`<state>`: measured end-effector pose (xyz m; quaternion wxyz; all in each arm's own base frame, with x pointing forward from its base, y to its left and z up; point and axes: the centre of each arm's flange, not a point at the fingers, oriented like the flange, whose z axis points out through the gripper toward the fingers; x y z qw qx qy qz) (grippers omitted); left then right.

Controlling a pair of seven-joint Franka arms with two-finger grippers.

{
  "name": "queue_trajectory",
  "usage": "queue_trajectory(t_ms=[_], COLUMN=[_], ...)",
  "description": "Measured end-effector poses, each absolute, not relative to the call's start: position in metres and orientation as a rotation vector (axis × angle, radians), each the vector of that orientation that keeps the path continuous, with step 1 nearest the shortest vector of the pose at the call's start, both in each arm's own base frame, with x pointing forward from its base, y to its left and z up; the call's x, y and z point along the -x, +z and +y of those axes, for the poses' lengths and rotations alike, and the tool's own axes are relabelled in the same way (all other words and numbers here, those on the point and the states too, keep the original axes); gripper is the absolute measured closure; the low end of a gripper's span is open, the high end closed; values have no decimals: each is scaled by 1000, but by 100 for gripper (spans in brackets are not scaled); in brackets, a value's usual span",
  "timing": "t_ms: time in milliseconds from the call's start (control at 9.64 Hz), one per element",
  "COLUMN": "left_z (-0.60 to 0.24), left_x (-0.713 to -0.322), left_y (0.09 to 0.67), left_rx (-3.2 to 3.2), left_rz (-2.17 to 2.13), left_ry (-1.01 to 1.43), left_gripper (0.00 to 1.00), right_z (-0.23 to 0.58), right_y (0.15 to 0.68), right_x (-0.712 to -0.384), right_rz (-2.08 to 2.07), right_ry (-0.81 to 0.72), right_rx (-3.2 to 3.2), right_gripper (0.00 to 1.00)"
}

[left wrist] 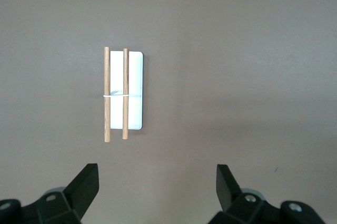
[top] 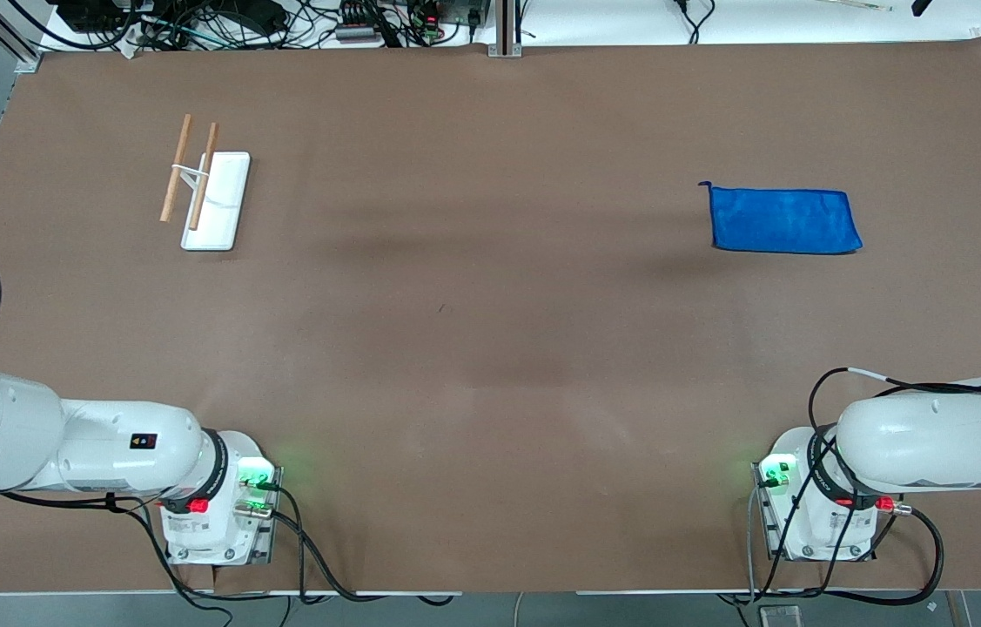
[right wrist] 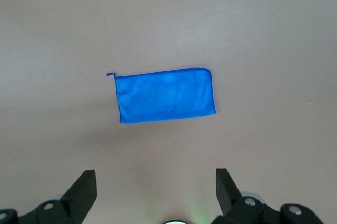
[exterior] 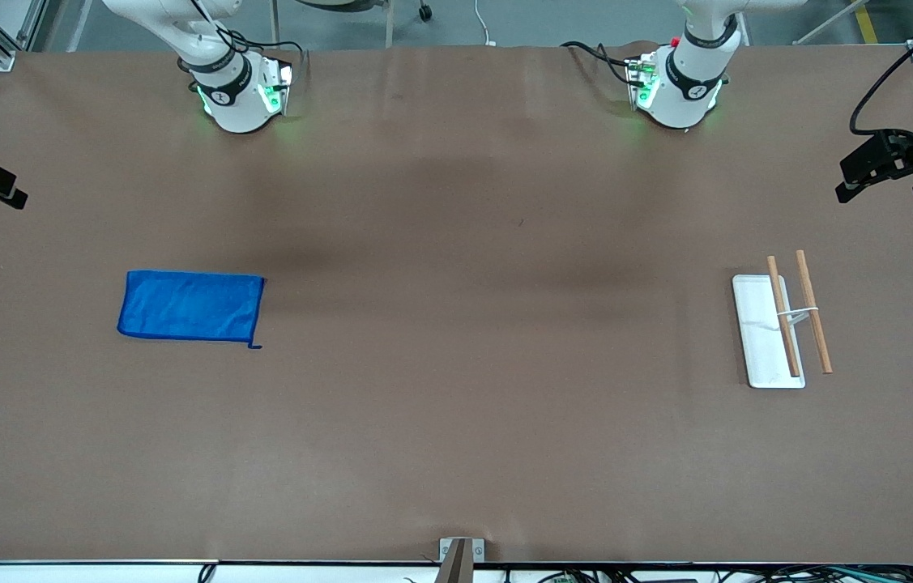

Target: Right arm passes towel to left arm to hang

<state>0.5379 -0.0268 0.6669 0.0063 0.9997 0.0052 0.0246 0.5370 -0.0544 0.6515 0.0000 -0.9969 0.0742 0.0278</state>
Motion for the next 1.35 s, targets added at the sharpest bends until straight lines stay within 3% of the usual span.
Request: queue_trajectory(t_ms=[933, 1141, 1348], left_z=[-27, -27, -27], left_x=[-538, -539, -540], left_y=[667, 666, 664], left_rx=[-3128, -3128, -3128], left_rz=[16, 15, 15], left_ry=[80, 77, 72], left_gripper=[1, 1, 1], right_z=[-43, -32, -36], right_y=[635, 562, 447], right_x=[-542, -559, -568], right_rz=[188, 154, 110], right_ry=[120, 139, 136], right_rx=[3134, 3138, 3143], right_gripper=[0, 0, 0])
